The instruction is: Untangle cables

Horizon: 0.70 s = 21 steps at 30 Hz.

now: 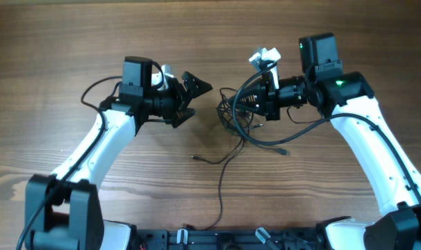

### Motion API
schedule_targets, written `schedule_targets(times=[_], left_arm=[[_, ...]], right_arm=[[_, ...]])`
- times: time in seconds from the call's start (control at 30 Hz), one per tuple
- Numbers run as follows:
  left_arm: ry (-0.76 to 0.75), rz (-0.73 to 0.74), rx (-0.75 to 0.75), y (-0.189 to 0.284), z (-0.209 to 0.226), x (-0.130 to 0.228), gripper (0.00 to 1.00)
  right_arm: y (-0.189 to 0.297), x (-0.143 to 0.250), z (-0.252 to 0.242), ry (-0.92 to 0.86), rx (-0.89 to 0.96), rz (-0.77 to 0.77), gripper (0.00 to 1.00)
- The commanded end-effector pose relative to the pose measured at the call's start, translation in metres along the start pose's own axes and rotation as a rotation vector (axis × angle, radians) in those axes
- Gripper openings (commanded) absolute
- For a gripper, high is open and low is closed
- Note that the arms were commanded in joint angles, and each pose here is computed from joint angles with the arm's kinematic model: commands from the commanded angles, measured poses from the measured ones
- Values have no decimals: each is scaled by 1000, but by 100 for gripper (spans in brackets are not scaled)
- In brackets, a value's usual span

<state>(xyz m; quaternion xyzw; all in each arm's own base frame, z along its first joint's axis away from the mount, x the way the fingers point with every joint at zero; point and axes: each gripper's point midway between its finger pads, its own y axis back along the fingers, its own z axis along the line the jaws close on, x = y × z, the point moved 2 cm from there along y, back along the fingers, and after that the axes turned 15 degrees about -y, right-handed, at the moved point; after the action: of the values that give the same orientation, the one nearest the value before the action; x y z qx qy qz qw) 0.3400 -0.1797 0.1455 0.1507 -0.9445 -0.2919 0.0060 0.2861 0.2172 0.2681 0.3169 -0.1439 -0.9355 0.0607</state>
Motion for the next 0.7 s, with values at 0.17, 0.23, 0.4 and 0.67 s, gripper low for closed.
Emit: schedule_targets(times=[0.17,0.23,0.4,0.67], left_arm=[[186,11,93,-40,-7,-14,85],[195,40,150,-40,-18,-13,78],[169,95,157,-52,-27,4,68],[152,152,38,-93,-5,34,4]], right_arm=[[-14,-5,1,-70,102,3,5],[-20,-2,0,-63,125,16,5],[-30,-5,9,-66,103,15,5],[-28,-12,25,-97,31,2,5]])
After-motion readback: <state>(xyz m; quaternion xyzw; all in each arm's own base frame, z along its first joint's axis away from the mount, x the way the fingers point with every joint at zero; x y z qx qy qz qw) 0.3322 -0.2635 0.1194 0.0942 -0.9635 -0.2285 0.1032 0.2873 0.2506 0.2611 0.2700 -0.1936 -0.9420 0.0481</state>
